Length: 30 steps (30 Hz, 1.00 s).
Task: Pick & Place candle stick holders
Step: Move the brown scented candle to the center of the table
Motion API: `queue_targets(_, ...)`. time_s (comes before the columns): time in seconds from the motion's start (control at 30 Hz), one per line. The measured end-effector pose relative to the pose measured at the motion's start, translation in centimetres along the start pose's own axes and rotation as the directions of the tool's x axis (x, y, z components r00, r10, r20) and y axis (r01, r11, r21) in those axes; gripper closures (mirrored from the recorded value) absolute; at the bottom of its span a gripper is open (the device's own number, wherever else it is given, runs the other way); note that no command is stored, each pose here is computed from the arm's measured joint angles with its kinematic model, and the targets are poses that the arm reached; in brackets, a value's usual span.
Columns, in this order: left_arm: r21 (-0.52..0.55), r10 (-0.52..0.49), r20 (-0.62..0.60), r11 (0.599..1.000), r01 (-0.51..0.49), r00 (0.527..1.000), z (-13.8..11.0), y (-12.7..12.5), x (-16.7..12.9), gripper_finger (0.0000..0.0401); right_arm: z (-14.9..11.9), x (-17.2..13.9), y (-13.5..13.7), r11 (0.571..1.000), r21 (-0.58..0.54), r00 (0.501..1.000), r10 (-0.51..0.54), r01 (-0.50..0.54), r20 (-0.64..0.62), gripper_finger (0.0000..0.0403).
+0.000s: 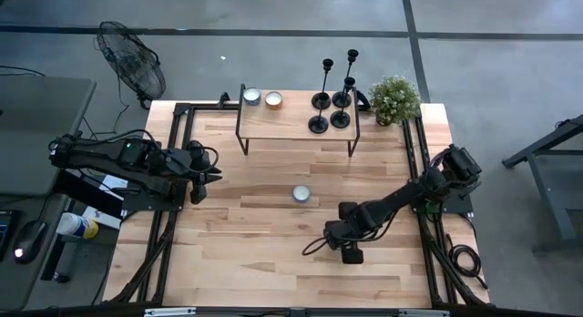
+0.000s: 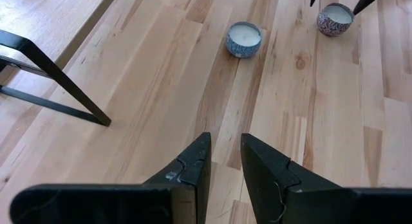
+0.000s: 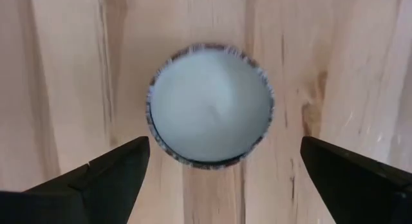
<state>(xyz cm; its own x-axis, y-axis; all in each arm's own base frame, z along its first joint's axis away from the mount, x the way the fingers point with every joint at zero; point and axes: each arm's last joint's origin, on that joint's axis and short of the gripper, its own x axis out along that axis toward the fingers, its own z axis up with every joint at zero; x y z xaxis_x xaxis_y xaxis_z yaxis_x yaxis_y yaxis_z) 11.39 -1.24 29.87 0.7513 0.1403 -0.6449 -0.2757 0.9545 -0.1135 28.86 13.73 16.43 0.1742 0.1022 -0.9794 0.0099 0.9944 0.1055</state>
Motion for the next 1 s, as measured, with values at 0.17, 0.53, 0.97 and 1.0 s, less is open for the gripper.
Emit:
queue_targets(0.17, 0.001, 0.000, 0.000, 1.000, 0.000, 1.000, 0.0, 0.0, 0.0, 0.0320, 0.3, 1.0, 0.1, 1.000, -0.003, 1.000, 0.010, -0.010, 0.001, 0.0007)
queue_targets(0.53, 0.002, 0.000, 0.000, 1.000, 0.000, 1.000, 0.0, 0.0, 0.0, 0.0320, 0.9, 1.6, 0.3, 0.999, -0.044, 0.998, -0.010, 0.012, 0.059, 0.0013)
queue_targets(0.97, 0.018, 0.000, 0.000, 1.000, 0.000, 1.000, 0.0, 0.0, 0.0, 0.0320, 1.0, 2.6, 0.4, 0.999, -0.042, 0.999, 0.010, -0.008, 0.042, 0.0026)
queue_targets(1.0, 0.018, 0.000, -0.001, 1.000, 0.000, 1.000, 0.0, 0.0, 0.0, 0.0320, 1.0, 2.6, 0.4, 0.999, -0.043, 0.999, 0.009, -0.007, 0.041, 0.0031)
